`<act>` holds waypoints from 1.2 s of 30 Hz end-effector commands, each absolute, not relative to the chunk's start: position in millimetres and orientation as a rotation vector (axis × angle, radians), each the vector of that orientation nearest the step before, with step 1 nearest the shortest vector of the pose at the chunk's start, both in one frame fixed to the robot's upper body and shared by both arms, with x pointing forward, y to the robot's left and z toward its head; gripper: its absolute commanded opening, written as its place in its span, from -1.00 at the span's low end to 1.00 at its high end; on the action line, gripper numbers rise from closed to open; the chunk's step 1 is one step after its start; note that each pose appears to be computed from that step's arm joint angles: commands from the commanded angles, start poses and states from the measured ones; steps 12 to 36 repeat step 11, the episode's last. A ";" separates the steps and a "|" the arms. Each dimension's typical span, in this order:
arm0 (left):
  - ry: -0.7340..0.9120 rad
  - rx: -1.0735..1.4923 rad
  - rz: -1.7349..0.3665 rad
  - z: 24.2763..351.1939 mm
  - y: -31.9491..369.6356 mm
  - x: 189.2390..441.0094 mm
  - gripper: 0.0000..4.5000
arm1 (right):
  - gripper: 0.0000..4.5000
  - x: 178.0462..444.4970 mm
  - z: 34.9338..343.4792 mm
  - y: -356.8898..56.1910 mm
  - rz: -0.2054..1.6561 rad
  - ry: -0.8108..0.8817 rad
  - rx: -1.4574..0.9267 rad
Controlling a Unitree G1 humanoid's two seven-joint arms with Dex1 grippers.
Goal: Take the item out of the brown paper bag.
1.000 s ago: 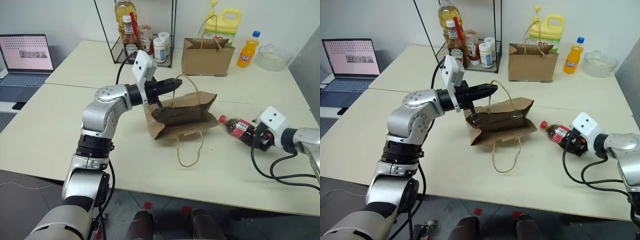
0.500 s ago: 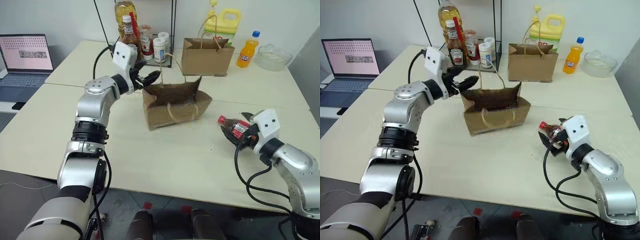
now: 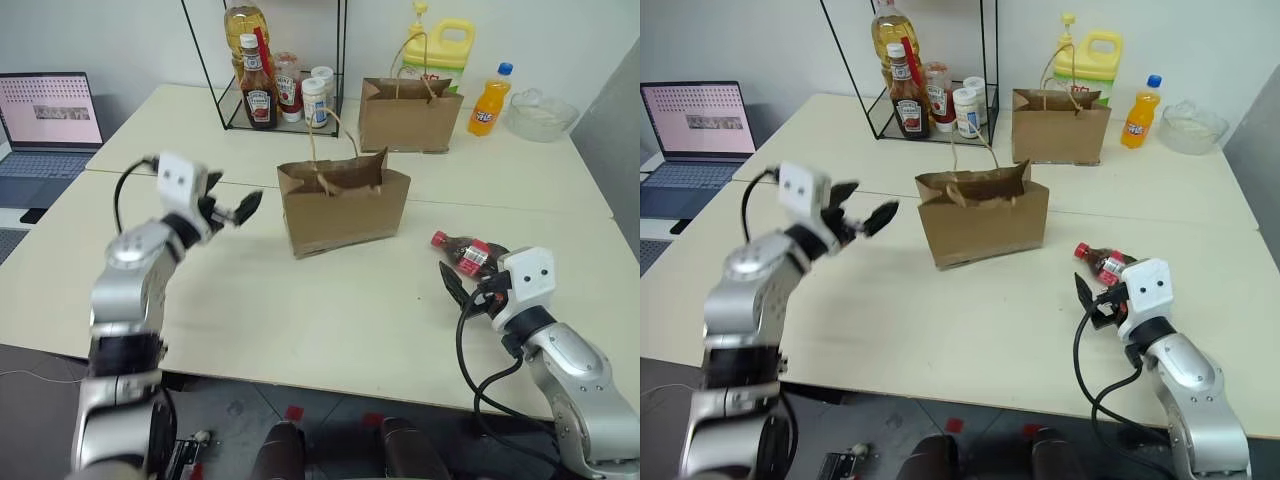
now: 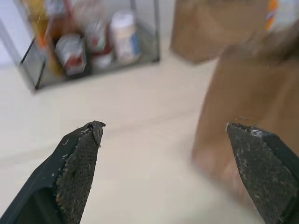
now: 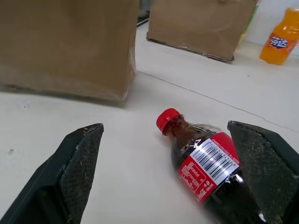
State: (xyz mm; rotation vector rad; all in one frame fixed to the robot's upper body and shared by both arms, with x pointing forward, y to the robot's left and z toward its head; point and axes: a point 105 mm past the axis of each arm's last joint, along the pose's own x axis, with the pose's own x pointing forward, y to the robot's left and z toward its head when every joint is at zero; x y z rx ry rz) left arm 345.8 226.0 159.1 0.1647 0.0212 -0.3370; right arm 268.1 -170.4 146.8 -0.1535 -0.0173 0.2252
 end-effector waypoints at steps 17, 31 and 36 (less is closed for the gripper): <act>0.230 0.114 -0.182 68.2 182.7 264.4 0.99 | 1.00 251.7 100.2 -171.3 0.054 0.132 -0.023; 0.230 0.114 -0.182 68.2 182.7 264.4 0.99 | 1.00 251.7 100.2 -171.3 0.054 0.132 -0.023; 0.230 0.114 -0.182 68.2 182.7 264.4 0.99 | 1.00 251.7 100.2 -171.3 0.054 0.132 -0.023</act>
